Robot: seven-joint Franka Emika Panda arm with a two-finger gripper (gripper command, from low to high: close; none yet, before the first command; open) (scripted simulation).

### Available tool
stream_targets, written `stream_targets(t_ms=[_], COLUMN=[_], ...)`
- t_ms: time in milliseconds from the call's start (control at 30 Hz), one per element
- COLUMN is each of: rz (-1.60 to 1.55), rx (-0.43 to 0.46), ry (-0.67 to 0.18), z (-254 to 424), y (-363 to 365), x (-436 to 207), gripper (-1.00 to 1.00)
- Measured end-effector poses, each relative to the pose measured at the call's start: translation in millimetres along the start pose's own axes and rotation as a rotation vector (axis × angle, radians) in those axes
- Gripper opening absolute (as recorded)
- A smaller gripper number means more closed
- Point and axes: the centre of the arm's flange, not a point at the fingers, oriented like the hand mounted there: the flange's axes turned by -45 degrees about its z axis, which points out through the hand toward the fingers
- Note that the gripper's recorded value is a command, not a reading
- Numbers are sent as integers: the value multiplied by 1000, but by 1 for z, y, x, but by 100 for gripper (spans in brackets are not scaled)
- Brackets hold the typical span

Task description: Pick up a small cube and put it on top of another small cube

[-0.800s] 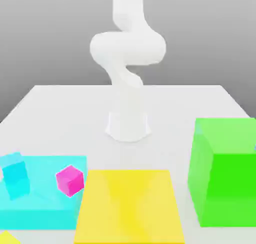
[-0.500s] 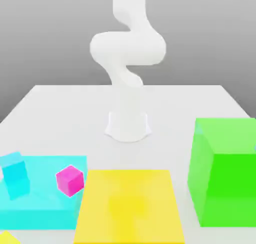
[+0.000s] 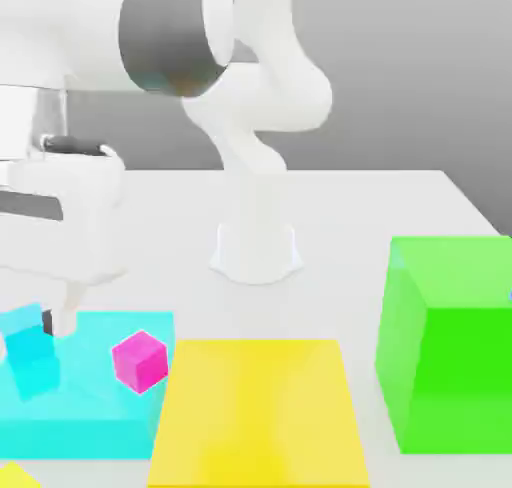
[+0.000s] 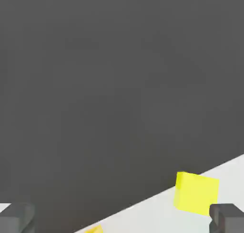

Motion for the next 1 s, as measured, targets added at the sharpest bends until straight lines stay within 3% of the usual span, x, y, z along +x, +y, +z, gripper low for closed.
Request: stream_targets(t_ms=[267, 400, 433, 667, 1000], rz=[131, 145, 145, 146, 167], rx=[-65, -73, -74, -73, -58], ry=[-167, -186, -186, -186, -189], z=[138, 202, 212, 211, 97], y=[67, 78, 79, 79, 58], x=[-13, -26, -28, -28, -52], gripper=[0, 0, -100, -100, -100])
